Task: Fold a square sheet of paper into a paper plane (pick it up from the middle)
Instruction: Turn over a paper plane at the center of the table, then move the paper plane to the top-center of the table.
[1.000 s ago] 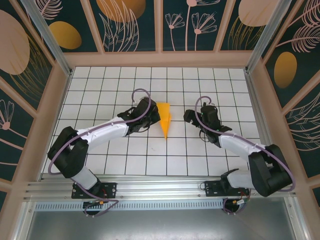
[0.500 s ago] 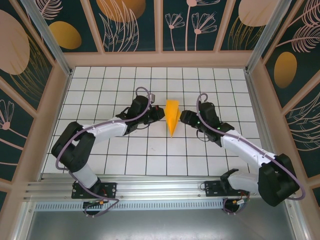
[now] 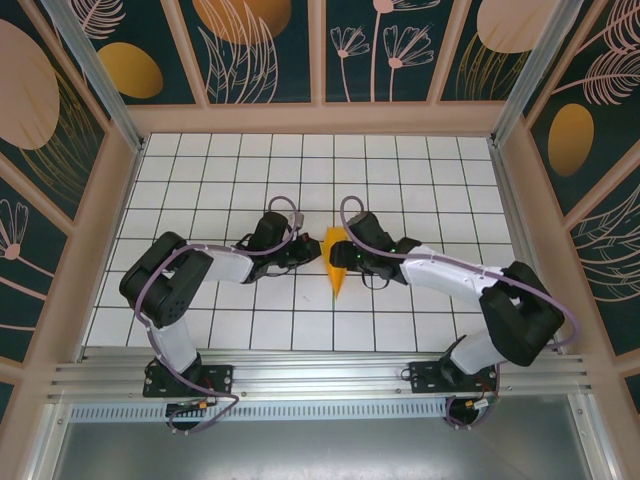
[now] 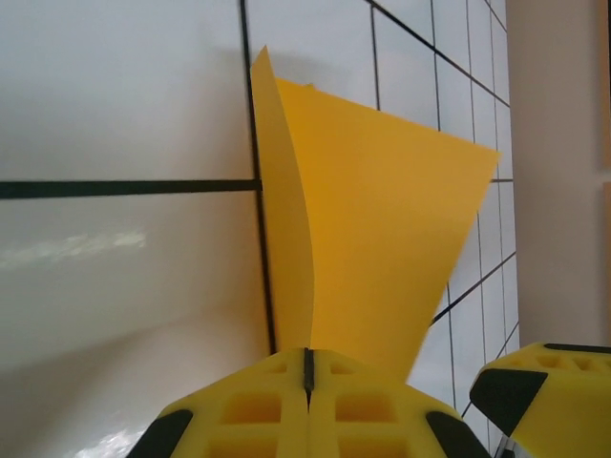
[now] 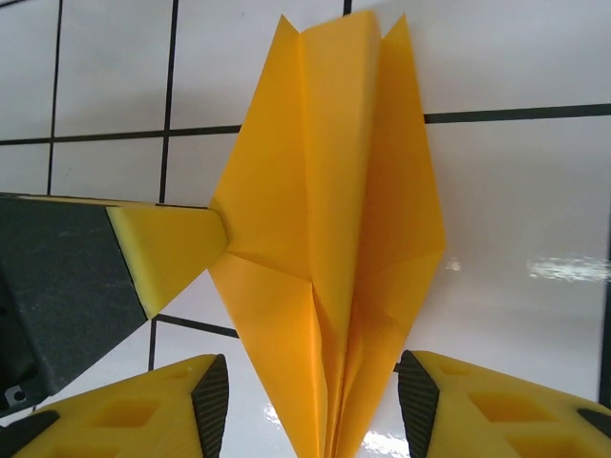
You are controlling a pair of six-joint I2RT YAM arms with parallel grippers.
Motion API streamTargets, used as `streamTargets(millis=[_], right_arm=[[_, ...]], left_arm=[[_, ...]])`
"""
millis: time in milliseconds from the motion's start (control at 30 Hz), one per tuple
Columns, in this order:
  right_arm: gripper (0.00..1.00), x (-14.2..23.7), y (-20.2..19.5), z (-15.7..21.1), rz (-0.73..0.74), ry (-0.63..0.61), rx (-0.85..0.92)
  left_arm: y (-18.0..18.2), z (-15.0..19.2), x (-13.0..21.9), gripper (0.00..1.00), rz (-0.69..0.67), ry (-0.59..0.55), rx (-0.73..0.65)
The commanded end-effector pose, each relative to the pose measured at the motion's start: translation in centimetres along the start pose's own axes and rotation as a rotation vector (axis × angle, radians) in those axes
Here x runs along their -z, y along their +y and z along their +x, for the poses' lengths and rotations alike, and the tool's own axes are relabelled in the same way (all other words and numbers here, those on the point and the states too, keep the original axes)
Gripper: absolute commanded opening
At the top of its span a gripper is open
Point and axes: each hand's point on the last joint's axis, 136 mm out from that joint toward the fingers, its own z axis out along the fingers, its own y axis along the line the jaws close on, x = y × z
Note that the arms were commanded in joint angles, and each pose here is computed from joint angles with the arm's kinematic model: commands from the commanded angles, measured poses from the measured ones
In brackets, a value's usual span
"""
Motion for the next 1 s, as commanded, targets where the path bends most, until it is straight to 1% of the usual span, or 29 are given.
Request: streamTargets(millis=[0, 167, 300, 533, 767, 967], right_arm=[[0.53, -0.5, 0.5, 0.0, 0.041, 0.015, -0.007], [0.51, -1.6, 1.1, 0.6, 0.043, 0.047, 0.002], [0.44, -2.2, 1.5, 1.1, 0.045, 0.069, 0.018], [0.45, -2.9, 0.3, 1.7, 0.117, 0.091, -0.004], [0.45, -2.5, -0.6, 1.5, 0.19, 0.051, -0.037], [0.44, -3.0, -0.5, 2.2, 0.182, 0.078, -0.037]], left_arm=[[-0.1, -0.2, 0.2, 0.0, 0.049, -0.016, 0.017], [0.2, 0.1, 0.4, 0.0, 0.054, -0.019, 0.03], [0.3, 0.2, 0.4, 0.0, 0.059, -0.017, 0.033], [0.9, 0.4, 0.2, 0.0, 0.042, -0.013, 0.045], [1.8, 0.7, 0.0, 0.0, 0.017, -0.007, 0.057], [1.9, 0.8, 0.0, 0.0, 0.02, -0.004, 0.061]])
